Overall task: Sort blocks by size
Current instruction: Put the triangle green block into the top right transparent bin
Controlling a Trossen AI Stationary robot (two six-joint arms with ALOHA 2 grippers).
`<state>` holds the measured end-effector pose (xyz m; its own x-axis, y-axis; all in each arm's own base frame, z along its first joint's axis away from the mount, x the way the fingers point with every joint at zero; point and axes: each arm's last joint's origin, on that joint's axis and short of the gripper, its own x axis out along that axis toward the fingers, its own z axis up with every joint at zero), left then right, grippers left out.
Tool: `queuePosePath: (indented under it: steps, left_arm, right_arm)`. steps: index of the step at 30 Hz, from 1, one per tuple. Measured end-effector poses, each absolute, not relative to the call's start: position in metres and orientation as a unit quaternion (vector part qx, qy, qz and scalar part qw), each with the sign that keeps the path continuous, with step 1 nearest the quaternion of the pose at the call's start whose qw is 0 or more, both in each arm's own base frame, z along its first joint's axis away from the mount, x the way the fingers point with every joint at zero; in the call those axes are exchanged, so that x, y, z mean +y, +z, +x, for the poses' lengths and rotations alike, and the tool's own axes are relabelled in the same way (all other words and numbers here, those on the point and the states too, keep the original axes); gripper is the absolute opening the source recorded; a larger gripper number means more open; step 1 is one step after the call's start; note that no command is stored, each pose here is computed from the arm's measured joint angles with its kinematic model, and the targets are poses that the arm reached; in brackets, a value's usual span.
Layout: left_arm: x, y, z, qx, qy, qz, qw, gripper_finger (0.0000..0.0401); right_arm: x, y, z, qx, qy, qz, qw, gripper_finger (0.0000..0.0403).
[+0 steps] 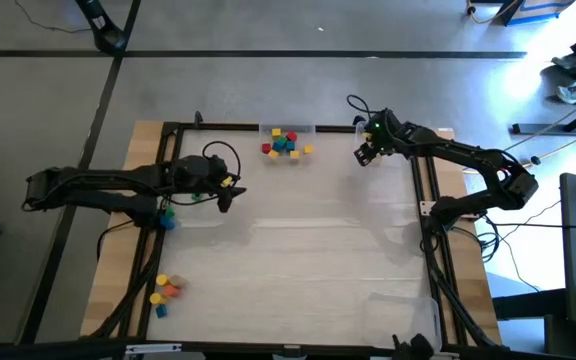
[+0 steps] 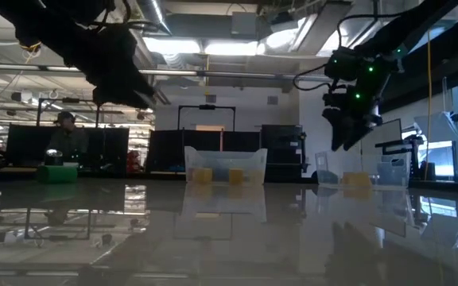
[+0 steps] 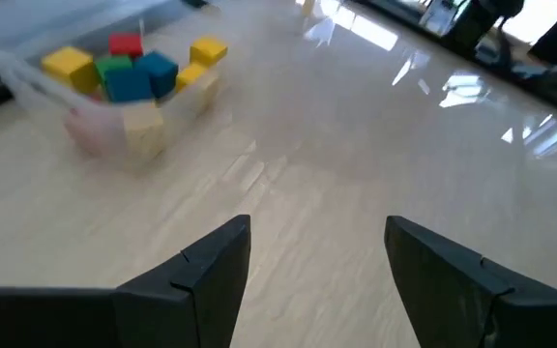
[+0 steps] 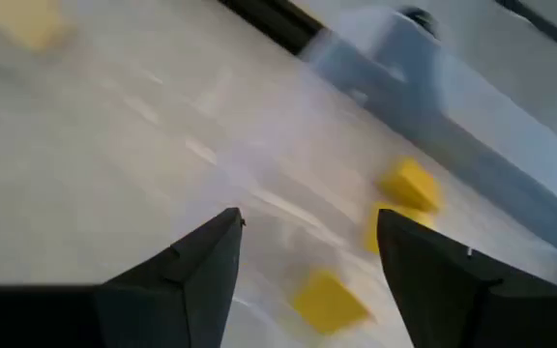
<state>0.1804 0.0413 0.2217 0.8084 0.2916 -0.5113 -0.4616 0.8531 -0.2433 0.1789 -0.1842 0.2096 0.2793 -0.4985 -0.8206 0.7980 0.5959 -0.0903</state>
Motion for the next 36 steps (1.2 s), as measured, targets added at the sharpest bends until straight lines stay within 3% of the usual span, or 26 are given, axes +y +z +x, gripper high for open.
queuePosePath:
  steps: [8, 13, 22, 36]
  left_arm:
    - [0.042, 0.209, 0.17, 0.304, 0.254, -0.18, 0.9, 0.0226]
    - [0.042, 0.204, 0.163, 0.34, 0.291, -0.177, 0.876, 0.0226]
    - [0.041, 0.217, 0.152, 0.39, 0.356, -0.206, 0.824, 0.0224]
    - [0.039, 0.202, 0.133, 0.48, 0.446, -0.234, 0.718, 0.0199]
  right_arm:
    - [-0.163, 0.225, 0.221, 0.335, -0.292, 0.133, 0.886, 0.0239]
    - [-0.143, 0.235, 0.244, 0.285, -0.243, 0.087, 0.923, 0.0239]
    - [-0.101, 0.238, 0.266, 0.276, -0.164, 0.048, 0.946, 0.0238]
    - [-0.069, 0.217, 0.293, 0.293, -0.093, 0.011, 0.952, 0.0238]
